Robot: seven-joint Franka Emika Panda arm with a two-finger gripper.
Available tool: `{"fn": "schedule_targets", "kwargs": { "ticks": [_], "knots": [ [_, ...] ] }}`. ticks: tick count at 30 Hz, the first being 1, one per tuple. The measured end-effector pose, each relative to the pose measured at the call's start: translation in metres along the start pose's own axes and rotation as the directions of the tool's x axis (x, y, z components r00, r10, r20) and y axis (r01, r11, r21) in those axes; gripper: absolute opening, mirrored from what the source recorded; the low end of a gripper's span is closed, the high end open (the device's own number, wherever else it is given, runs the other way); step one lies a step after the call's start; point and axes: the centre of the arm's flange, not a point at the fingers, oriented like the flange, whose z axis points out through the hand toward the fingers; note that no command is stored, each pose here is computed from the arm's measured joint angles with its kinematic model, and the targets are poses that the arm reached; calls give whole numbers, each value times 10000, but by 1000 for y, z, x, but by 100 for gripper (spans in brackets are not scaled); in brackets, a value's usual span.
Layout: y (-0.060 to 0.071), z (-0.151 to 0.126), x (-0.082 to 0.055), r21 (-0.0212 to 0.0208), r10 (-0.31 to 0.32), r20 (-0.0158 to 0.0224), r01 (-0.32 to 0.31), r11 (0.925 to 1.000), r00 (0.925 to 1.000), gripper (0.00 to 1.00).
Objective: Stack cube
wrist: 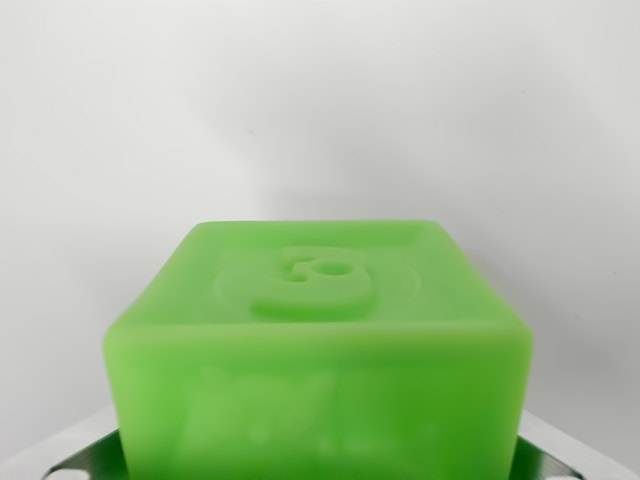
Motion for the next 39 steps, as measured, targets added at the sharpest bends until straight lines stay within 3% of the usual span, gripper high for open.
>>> {"fn": "schedule_targets", "kwargs": {
  "ticks": [15,18,20,23,25,31,39],
  "knots": [
    [1,-45,0,-1,8,-27,-8,10000,10000,0],
    [0,-53,1,1,2,-75,-2,10000,10000,0],
    [-1,-52,3,3,6,-67,-6,10000,10000,0],
    [-5,-50,8,7,34,-14,-34,10000,10000,0],
    [-8,-49,11,11,57,3,-57,10000,10000,0],
    [-14,-51,20,26,145,-28,-145,9999,9999,0],
    [-23,-51,33,38,253,-12,-253,9997,9997,0]
  ]
}}
